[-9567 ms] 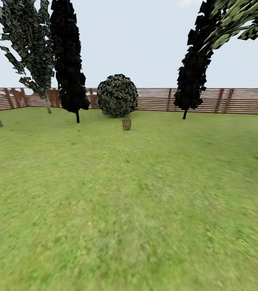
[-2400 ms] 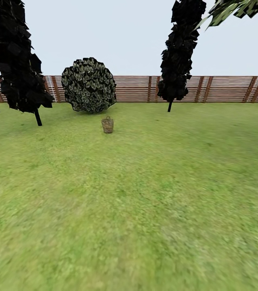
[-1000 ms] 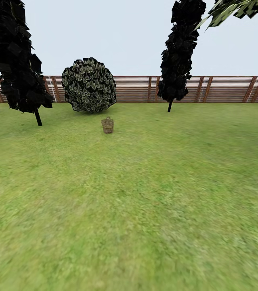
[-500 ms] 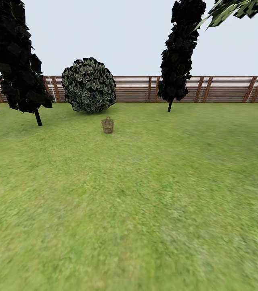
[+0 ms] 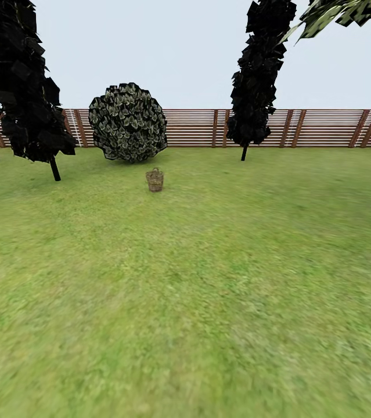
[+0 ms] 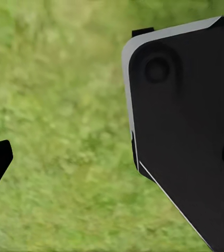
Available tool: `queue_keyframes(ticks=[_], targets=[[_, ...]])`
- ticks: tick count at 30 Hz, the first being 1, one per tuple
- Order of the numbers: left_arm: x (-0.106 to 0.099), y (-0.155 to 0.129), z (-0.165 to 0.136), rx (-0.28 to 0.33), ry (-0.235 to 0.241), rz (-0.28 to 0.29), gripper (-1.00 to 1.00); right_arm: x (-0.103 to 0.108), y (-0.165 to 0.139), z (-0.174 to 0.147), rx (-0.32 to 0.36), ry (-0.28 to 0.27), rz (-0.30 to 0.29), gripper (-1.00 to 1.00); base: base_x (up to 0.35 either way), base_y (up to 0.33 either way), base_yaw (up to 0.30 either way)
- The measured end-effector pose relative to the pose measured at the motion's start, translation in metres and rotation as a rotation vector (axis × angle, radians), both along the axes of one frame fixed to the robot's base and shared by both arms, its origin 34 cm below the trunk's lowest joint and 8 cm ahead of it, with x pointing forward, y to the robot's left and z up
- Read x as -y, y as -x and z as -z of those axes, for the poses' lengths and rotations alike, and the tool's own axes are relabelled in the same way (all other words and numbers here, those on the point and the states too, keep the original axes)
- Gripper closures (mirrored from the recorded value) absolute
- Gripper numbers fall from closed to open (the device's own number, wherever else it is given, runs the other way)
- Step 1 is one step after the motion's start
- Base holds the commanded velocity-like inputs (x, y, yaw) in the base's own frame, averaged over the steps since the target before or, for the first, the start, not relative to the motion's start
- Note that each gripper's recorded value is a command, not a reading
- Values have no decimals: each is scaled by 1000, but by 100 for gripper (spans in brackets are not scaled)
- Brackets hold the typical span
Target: Take the three Easter eggs out of the wicker basket on the lawn in the garden, then place them on the lawn next to a single tree (choose any tree) so that all three eggs are next to the same tree and none are left in the basket.
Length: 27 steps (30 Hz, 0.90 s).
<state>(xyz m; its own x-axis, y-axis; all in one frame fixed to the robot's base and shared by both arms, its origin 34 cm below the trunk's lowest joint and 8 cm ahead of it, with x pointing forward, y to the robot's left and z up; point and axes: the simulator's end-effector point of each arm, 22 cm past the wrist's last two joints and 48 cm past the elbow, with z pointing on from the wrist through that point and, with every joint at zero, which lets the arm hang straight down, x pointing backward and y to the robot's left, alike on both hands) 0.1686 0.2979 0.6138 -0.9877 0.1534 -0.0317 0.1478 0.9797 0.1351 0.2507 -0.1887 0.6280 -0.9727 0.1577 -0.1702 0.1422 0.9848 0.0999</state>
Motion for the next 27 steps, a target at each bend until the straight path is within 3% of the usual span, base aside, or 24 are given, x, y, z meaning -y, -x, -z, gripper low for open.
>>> queue_keyframes(ticks=[14, 19, 27], targets=[[8, -15, 0, 64, 37, 3, -100, 2, 0, 0, 0, 2, 5, -100, 10, 5, 0], [7, -20, -1, 87, 40, 1, -100, 1, 0, 0, 0, 0, 3, -100, 183, 127, 0], [-10, -25, -3, 107, 21, 2, -100, -1, 1, 0, -1, -2, 0, -100, 244, 181, 34]])
